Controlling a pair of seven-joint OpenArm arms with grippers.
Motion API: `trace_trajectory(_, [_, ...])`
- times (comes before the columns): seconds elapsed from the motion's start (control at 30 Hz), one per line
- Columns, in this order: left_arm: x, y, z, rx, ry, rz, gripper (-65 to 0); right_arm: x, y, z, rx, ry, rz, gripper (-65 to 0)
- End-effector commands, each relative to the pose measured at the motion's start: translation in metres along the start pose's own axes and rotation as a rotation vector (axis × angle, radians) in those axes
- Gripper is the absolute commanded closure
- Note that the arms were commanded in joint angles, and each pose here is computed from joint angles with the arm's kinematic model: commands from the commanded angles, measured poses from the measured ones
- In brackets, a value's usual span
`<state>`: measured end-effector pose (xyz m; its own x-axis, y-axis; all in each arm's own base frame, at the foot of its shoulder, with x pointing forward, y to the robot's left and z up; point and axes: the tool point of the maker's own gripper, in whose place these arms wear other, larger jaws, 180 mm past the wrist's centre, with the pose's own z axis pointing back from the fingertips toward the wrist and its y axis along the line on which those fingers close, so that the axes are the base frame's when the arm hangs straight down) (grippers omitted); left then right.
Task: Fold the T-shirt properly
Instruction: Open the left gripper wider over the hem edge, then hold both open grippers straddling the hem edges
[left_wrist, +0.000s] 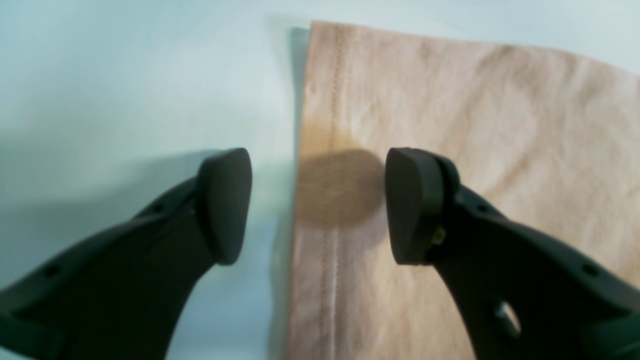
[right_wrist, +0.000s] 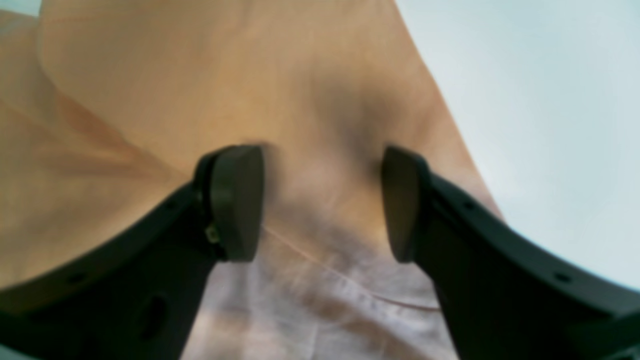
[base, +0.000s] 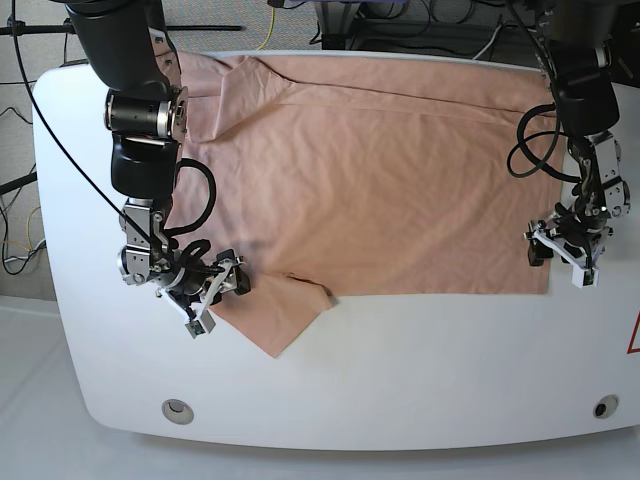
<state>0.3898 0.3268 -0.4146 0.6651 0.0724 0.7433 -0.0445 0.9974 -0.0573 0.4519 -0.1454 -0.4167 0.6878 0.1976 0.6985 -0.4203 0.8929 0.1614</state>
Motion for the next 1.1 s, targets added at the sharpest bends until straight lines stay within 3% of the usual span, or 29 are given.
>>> trace_trajectory(0.0, [0.0184,0.0075,0.0031,0.018,-0.036,-0.012,-39.7,0.0231,-0.0055,0.0055,-0.010,-0.042,0.024,-36.1])
trace_trajectory(1.07, [0.0171,0.0076,0.0032,0.012,-0.030,-0.015,-39.4,0.0246,-0.0046,0.0046,-0.008,-0.056,0.017,-36.4])
